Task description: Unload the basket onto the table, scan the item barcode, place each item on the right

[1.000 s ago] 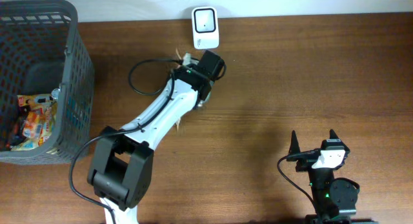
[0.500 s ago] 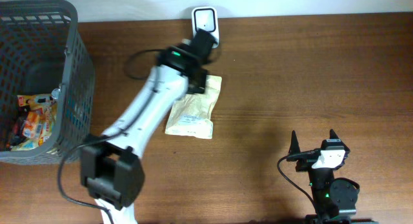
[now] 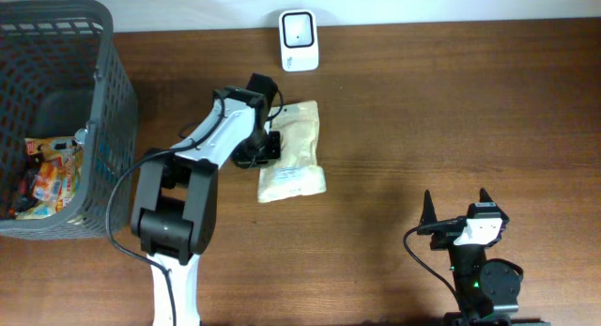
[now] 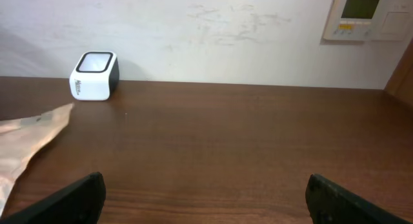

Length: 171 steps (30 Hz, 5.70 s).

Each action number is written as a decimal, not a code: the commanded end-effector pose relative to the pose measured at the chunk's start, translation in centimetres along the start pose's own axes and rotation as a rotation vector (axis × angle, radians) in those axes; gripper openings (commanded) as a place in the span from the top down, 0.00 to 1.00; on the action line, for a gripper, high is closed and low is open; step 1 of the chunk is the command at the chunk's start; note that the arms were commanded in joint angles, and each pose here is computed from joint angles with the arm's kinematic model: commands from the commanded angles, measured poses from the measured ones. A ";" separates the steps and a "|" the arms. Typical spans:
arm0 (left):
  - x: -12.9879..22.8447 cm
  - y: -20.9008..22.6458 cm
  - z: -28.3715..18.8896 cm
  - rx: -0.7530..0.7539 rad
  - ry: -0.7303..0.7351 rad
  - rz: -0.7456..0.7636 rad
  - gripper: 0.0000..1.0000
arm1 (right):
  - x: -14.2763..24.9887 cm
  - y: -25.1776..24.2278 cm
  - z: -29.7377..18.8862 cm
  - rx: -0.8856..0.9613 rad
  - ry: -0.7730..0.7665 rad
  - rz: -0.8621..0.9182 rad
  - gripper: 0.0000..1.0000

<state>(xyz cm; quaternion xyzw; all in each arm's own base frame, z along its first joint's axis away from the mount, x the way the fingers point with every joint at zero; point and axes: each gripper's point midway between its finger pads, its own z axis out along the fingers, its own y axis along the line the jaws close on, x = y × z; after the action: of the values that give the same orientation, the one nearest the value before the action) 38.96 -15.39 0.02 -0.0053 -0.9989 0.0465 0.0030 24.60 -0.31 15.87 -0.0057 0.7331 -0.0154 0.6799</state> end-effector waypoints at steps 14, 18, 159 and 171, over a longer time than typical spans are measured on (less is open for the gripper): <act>-3.1 -9.8 -3.2 0.105 -0.183 0.084 1.00 | 0.4 -0.3 0.0 0.014 0.006 0.004 0.02; 0.1 -5.8 -5.9 0.011 0.000 0.077 1.00 | 0.3 -0.3 0.0 0.014 0.005 0.004 0.02; -3.5 -15.6 -6.8 0.360 -0.261 0.086 1.00 | 0.4 -0.3 0.0 0.014 0.006 0.004 0.02; 0.2 -24.4 -1.3 0.445 -0.182 -0.042 1.00 | 0.4 -0.3 0.0 0.014 0.006 0.004 0.02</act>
<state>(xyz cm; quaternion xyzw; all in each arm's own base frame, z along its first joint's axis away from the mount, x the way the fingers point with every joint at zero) 39.66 -38.16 6.34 -0.0288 -0.9560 0.2668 -0.1182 24.60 -0.31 15.87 -0.0060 0.7331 -0.0157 0.6799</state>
